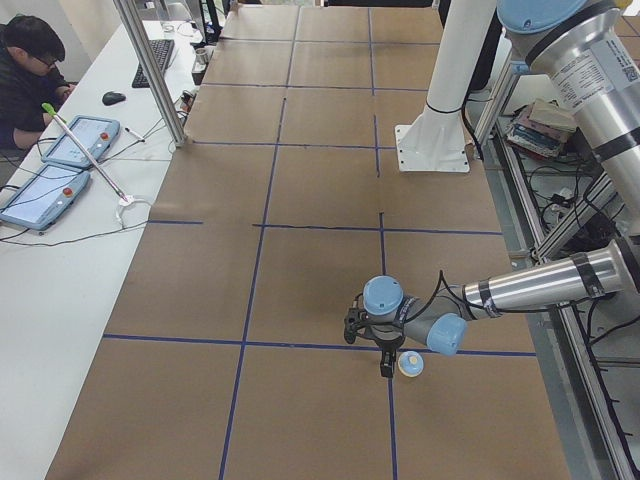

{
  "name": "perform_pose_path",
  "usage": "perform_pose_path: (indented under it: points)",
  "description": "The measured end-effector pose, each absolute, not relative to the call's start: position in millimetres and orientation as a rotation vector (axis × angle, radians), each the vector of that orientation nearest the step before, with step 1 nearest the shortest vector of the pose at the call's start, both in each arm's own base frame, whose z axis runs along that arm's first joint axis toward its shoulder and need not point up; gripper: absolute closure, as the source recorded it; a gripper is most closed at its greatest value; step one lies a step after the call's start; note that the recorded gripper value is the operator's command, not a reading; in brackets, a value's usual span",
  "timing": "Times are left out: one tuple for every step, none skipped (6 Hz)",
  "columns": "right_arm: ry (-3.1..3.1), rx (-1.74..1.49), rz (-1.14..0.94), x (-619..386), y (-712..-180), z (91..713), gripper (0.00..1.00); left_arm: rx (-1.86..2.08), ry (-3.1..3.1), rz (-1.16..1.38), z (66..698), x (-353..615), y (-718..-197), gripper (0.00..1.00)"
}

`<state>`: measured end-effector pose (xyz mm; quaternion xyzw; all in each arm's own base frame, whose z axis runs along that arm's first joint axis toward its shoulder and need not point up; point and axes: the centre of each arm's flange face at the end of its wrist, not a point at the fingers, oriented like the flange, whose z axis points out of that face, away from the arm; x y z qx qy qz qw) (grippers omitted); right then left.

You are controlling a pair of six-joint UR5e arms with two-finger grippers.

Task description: Place and press bell with both arms

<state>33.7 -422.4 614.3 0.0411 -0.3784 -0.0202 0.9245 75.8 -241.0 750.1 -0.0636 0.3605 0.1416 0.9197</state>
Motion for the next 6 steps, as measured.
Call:
perform_pose_path:
  points:
    - [-0.777,0.090,-0.044,34,-420,616,0.00,-0.150,0.738,0.320,754,82,-236,0.00]
    - [-0.777,0.091,-0.045,34,-416,618,0.00,-0.171,0.731,0.340,760,87,-232,0.00]
    - [-0.776,0.089,-0.046,34,-413,621,0.00,-0.191,0.724,0.357,766,90,-227,0.00]
    - [-0.776,0.086,-0.047,35,-411,623,0.00,-0.209,0.717,0.376,771,94,-223,0.00]
    - [-0.776,0.085,-0.047,35,-409,624,0.00,-0.225,0.711,0.395,775,98,-219,0.00]
    - [-0.776,0.084,-0.048,35,-408,624,0.00,-0.238,0.705,0.407,779,100,-216,0.00]
